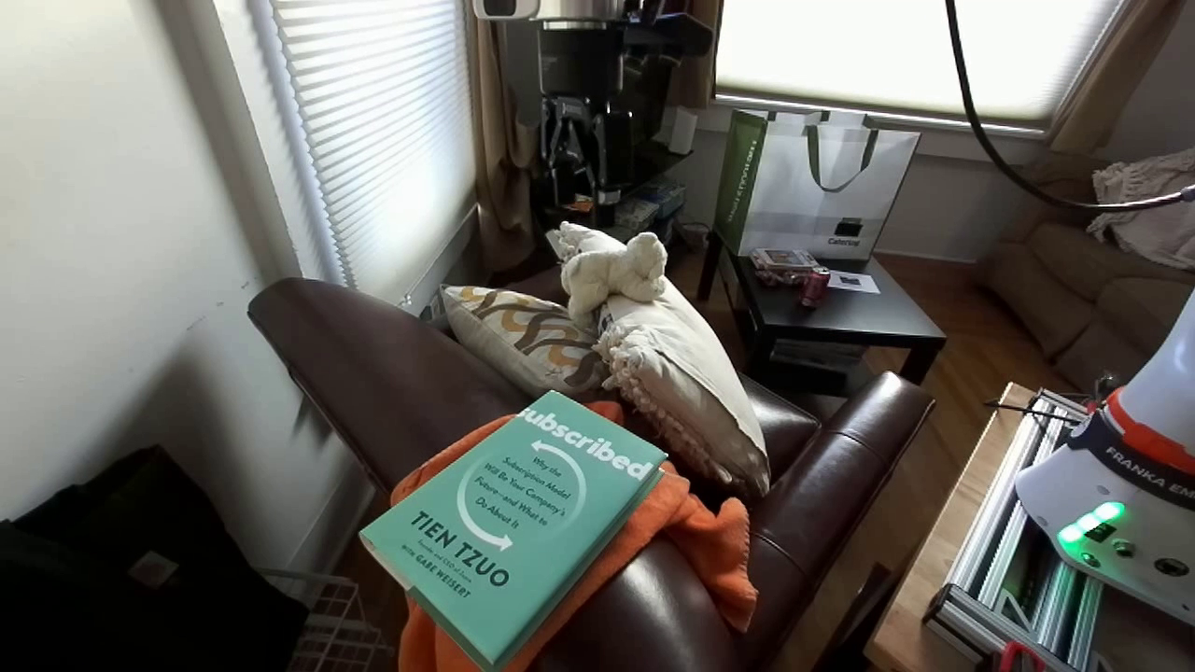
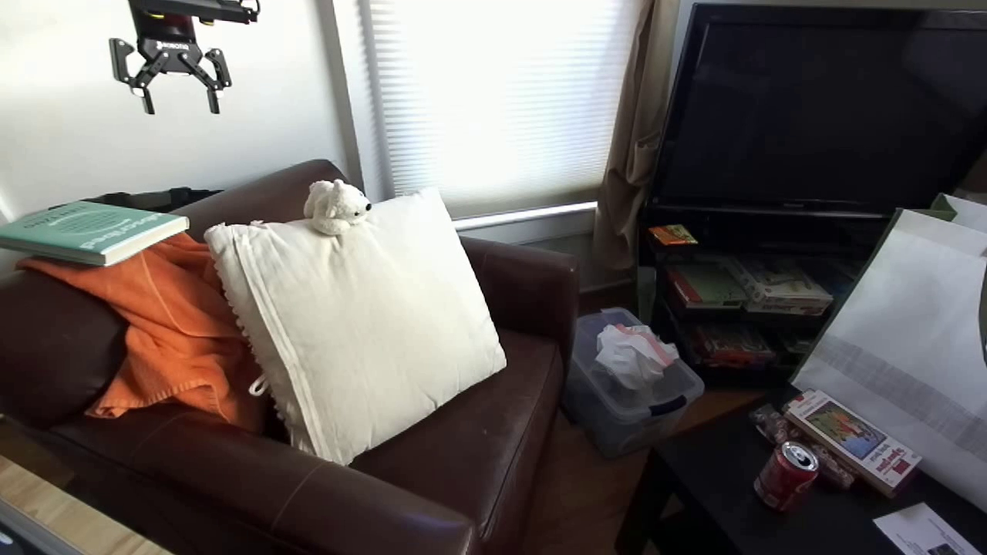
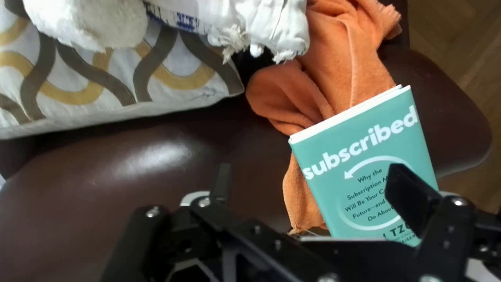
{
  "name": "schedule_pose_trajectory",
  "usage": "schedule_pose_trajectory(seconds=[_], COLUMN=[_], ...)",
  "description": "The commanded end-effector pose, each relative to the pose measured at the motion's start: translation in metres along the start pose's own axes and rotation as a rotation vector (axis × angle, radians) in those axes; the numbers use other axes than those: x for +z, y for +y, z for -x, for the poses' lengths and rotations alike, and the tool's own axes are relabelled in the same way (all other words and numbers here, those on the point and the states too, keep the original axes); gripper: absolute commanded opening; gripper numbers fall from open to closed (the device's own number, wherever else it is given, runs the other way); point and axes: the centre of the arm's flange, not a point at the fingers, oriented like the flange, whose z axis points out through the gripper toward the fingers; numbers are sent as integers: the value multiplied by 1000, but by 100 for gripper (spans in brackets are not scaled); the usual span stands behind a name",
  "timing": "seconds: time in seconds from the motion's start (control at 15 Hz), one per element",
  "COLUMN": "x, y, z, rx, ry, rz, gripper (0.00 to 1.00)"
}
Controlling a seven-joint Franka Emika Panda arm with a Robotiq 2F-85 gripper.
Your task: Put the book on the pillow
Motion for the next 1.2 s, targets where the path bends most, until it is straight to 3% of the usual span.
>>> schedule_pose_trajectory(seconds=[0.0, 0.4, 0.47, 0.53, 0.6, 0.8, 1.0, 1.13], x=[23, 97, 102, 106, 107, 113, 129, 143], y=[21, 19, 10, 6, 2, -3, 10, 19], z=[-30, -81, -83, -83, -68, -72, -54, -38], rx=[-143, -306, -318, -325, -296, -315, -319, -293], ry=[114, 189, 128, 66, 121, 88, 185, 263], rz=[-75, -313, -358, -378, -325, -372, -533, -590], gripper=[100, 100, 100, 100, 100, 100, 100, 100])
